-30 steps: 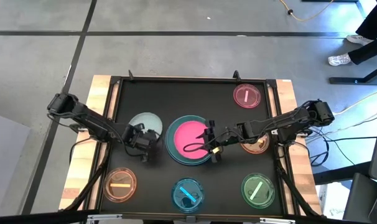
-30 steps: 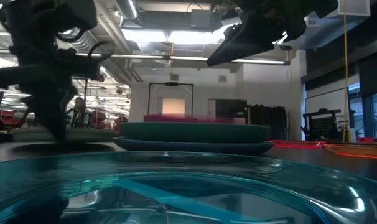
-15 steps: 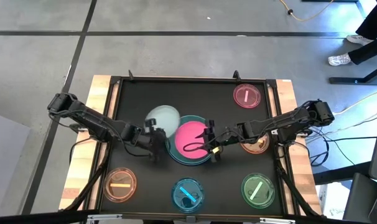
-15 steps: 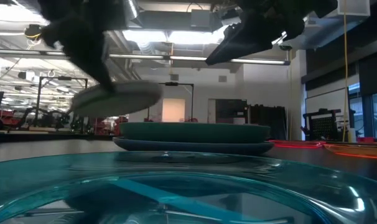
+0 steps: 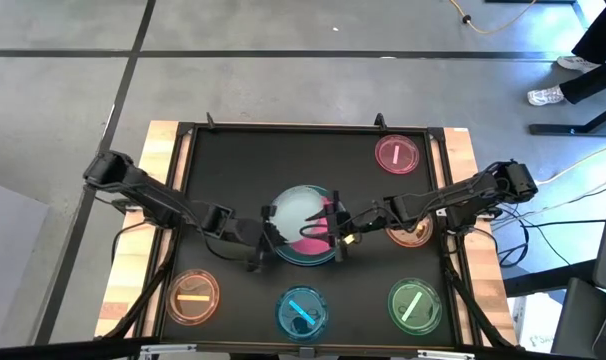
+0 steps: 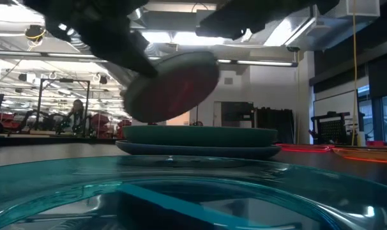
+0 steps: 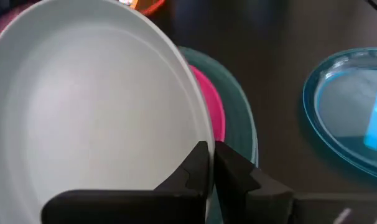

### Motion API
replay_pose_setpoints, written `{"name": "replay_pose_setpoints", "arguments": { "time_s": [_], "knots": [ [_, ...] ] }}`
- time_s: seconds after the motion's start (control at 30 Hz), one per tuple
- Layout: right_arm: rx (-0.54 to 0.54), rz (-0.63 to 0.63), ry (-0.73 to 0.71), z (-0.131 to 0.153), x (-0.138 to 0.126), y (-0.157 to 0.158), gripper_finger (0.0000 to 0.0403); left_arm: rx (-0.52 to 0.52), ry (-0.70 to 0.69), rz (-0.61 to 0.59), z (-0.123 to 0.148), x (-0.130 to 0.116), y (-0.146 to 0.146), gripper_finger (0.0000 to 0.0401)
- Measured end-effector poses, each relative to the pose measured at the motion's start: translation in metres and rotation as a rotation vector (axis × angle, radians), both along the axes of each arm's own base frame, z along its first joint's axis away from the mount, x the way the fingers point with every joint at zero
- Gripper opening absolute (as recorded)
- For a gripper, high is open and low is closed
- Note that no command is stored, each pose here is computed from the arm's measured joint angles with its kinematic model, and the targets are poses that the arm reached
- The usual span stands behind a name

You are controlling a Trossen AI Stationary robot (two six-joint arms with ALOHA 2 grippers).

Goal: Stack plastic plates
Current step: Stack the gray plate on top of the pink plate, then stack the right orange plate on top of the gray plate

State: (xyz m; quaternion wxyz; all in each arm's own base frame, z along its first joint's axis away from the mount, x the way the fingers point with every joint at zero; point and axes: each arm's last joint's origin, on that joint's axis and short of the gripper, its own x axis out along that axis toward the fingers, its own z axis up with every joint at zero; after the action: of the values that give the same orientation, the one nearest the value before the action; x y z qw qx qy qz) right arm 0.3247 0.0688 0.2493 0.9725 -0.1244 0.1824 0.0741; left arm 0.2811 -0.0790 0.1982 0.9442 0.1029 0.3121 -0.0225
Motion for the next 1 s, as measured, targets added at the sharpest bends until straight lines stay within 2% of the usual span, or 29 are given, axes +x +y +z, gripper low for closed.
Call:
{"name": "replay_pose_setpoints", "arguments": {
  "time_s": [0.13, 0.2, 0.43, 0.67, 0.8, 1.0],
  "knots": [
    [-0.019, 0.040, -0.012, 0.001, -0.002, 0.010, 0.0193, 0.063, -0.028, -0.077, -0.016, 0.015, -0.005, 0.0013],
    [-0.030, 0.063, -0.015, 0.001, -0.003, 0.014, 0.0193, 0.081, -0.032, -0.073, -0.023, 0.019, -0.006, 0.0013],
    [-0.043, 0.070, 0.009, -0.001, -0.004, 0.014, 0.0193, 0.072, 0.008, -0.084, -0.038, 0.024, -0.005, 0.0018],
    [-0.045, 0.070, 0.020, -0.002, -0.004, 0.014, 0.0193, 0.047, 0.016, -0.068, -0.039, 0.025, -0.003, 0.0074],
    [-0.050, 0.064, 0.027, -0.003, -0.005, 0.014, 0.0193, 0.042, 0.018, -0.065, -0.027, 0.020, -0.002, 0.0097],
    [-0.077, -0.096, 0.062, 0.001, -0.012, 0.007, 0.0193, 0.024, 0.024, -0.076, 0.007, 0.001, -0.004, 0.0102]
  ]
}}
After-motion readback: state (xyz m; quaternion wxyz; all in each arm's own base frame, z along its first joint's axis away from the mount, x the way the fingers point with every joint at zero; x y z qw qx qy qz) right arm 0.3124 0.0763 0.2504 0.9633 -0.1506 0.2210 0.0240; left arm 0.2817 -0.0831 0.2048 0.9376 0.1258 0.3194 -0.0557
